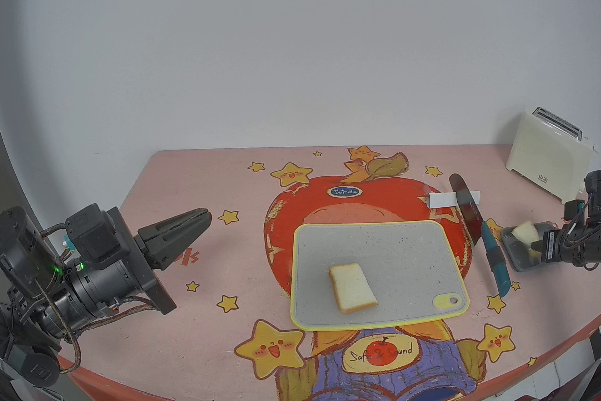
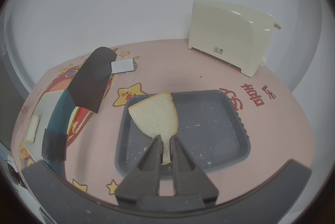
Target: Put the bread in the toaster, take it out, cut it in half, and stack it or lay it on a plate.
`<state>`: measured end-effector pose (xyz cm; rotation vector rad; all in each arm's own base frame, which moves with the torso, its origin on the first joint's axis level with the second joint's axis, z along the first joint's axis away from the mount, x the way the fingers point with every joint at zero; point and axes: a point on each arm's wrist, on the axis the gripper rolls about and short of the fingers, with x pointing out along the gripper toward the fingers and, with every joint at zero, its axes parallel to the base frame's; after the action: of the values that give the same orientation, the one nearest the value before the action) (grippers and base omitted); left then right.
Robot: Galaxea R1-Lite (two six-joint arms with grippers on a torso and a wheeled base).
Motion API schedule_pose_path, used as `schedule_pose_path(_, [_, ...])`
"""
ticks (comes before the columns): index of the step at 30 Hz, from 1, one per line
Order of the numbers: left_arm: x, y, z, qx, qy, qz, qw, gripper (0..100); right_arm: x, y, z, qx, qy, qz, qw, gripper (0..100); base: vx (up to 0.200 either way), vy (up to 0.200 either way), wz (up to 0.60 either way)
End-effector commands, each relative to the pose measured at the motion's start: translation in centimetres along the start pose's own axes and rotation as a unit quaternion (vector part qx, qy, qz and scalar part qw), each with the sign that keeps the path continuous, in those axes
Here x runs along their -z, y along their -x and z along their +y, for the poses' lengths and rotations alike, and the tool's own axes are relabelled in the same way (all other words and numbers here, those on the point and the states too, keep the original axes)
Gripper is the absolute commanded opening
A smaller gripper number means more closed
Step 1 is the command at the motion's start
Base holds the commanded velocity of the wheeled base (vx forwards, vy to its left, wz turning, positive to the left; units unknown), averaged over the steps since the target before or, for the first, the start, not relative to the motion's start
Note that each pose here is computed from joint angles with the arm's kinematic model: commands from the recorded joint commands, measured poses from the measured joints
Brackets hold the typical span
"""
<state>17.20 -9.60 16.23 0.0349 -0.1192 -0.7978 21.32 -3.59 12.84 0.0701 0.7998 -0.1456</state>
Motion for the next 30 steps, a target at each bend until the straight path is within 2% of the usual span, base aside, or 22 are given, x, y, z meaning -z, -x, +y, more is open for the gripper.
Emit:
schedule_pose_path(1, [-0.05, 0.02, -0.01, 0.0, 0.0, -0.001, 1.0, 0, 0.02, 0.09, 0.09, -0.002, 0.002, -0.001, 1.0, 100, 0.0, 0.0, 0.0])
schedule_pose_path(17, [-0.05, 0.06, -0.02, 0.0, -0.001, -0.001, 1.0, 0, 0.05, 0.28, -0.11, 0.004, 0.001, -0.001, 1.0, 100, 0.0, 0.0, 0.0])
schedule_pose_path(30, [-0.05, 0.06, -0.02, 0.0, -0.001, -0.001, 1.0, 0, 0.33, 0.2, 0.57, -0.007, 0.015, 0.006, 0.9999, 100, 0.0, 0.0, 0.0])
